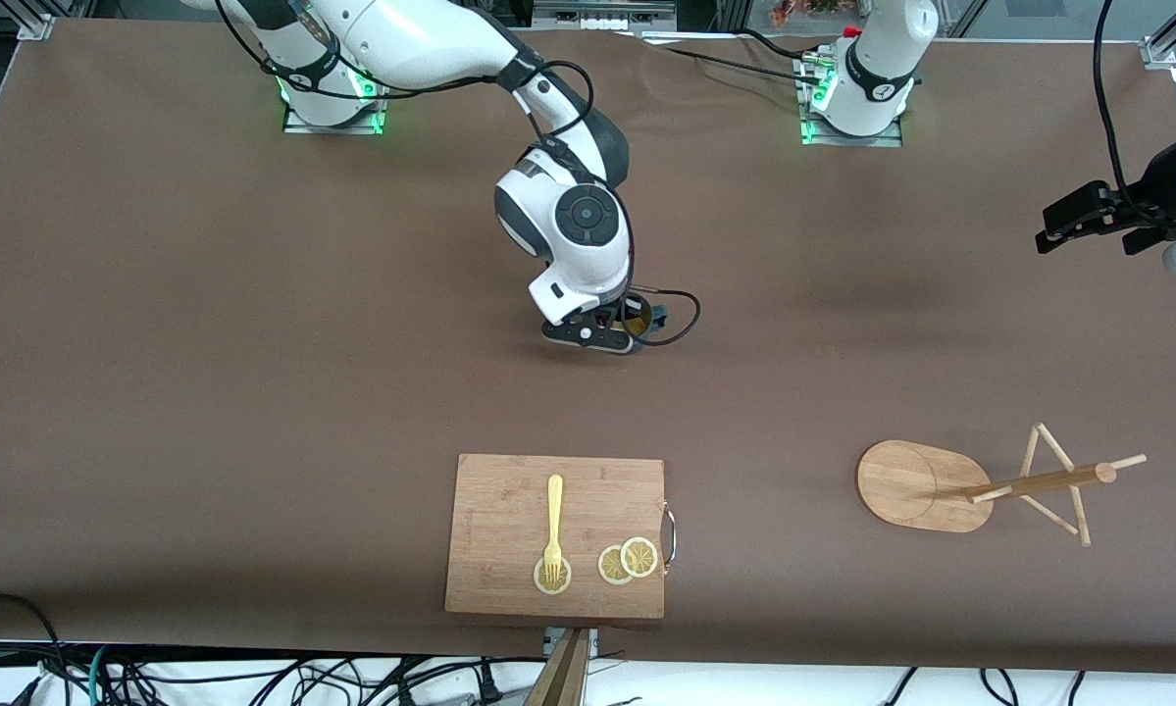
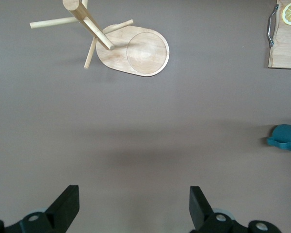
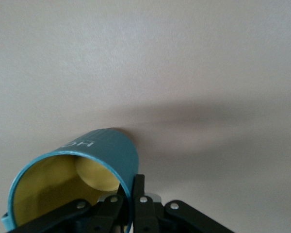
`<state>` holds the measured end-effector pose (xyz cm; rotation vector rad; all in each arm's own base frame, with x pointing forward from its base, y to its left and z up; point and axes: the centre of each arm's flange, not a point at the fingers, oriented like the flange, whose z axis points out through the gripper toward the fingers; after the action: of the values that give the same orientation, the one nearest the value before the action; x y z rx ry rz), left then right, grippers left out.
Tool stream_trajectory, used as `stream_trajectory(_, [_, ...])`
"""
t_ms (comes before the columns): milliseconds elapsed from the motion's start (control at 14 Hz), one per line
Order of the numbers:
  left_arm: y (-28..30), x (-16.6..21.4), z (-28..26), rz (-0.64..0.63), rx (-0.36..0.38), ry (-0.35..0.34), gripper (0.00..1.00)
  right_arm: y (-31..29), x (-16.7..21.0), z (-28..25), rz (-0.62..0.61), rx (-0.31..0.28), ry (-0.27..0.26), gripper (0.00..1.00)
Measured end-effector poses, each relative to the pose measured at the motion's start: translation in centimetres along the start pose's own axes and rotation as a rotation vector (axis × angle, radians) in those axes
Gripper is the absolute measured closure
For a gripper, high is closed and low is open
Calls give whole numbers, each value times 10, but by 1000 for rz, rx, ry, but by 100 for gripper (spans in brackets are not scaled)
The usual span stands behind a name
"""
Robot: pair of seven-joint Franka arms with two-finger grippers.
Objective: Pass cup and hang on rack
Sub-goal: 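Grasp the mug rim with the right gripper and carry it toward the table middle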
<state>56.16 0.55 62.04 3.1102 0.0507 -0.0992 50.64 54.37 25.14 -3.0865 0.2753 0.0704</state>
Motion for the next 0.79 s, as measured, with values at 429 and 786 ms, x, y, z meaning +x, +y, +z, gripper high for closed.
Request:
stream_trajectory(429, [-2,4,7,-4,0,-13,0,-16,-15,3,-66,-17,58,47])
stream_trajectory(786, [4,12,4,0,-51,42,0,8,16,-94,-49,-34,97,0])
